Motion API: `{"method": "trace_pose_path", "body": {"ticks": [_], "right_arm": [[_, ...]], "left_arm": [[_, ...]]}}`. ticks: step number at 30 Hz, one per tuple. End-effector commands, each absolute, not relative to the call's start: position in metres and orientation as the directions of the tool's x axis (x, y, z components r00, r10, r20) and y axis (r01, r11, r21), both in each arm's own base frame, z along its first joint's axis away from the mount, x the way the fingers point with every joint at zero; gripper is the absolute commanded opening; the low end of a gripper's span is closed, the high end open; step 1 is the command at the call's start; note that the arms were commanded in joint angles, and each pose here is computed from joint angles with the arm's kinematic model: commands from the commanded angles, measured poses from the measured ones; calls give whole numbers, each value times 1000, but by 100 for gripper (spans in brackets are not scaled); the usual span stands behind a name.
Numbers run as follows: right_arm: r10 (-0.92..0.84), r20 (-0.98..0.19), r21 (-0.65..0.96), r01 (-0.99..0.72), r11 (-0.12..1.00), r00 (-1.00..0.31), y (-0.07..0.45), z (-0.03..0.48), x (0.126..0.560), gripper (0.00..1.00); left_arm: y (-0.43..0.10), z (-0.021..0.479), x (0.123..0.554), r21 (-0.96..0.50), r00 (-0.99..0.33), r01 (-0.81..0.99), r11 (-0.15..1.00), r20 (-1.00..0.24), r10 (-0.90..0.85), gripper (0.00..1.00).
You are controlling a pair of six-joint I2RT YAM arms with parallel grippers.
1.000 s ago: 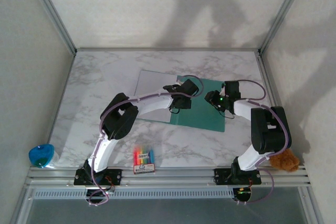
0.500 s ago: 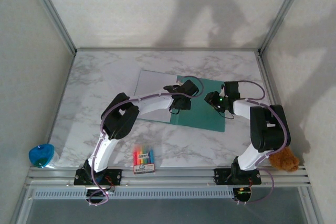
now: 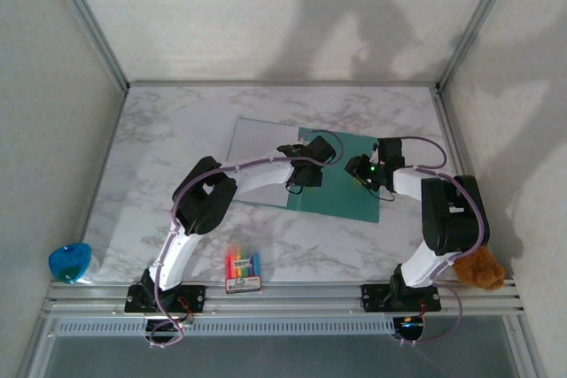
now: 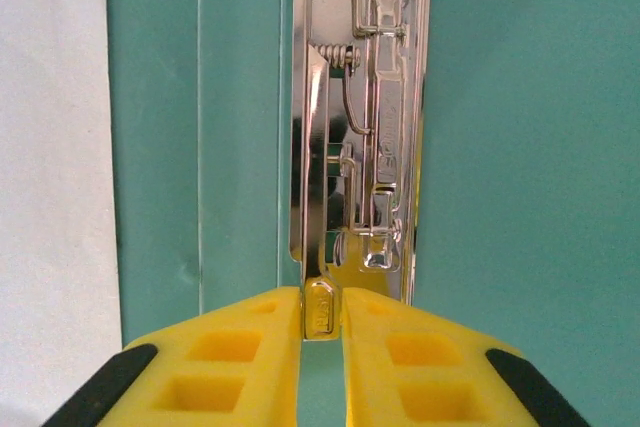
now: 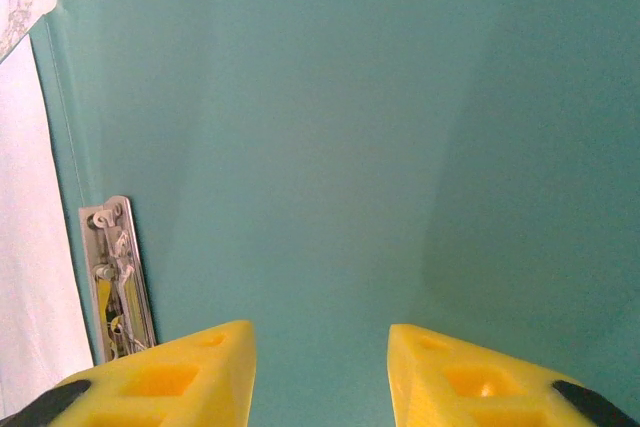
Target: Put the files into the folder
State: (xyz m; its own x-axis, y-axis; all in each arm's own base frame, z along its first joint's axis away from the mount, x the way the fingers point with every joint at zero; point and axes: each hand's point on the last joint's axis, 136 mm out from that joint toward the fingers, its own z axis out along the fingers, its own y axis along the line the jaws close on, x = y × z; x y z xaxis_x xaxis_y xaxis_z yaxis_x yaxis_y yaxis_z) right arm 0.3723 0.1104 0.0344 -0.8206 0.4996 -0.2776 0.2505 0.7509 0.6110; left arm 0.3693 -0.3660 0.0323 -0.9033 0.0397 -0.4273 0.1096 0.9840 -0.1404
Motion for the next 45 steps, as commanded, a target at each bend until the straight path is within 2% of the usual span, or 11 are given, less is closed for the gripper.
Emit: {"method": "trace_pose_path", "body": {"ticks": [1, 19, 45], "right_arm": [[509, -274, 627, 250, 738, -816, 111, 38, 379, 39], [532, -185, 634, 313, 707, -826, 114, 13, 360, 38], [517, -127, 626, 336, 704, -847, 131, -10, 346, 36]], "left_arm": [[-369, 27, 367, -128, -911, 116, 985, -408, 54, 18], [-374, 21, 366, -127, -919, 144, 981, -385, 85, 9], [-388, -21, 344, -156, -940, 172, 973, -323, 115, 8]]}}
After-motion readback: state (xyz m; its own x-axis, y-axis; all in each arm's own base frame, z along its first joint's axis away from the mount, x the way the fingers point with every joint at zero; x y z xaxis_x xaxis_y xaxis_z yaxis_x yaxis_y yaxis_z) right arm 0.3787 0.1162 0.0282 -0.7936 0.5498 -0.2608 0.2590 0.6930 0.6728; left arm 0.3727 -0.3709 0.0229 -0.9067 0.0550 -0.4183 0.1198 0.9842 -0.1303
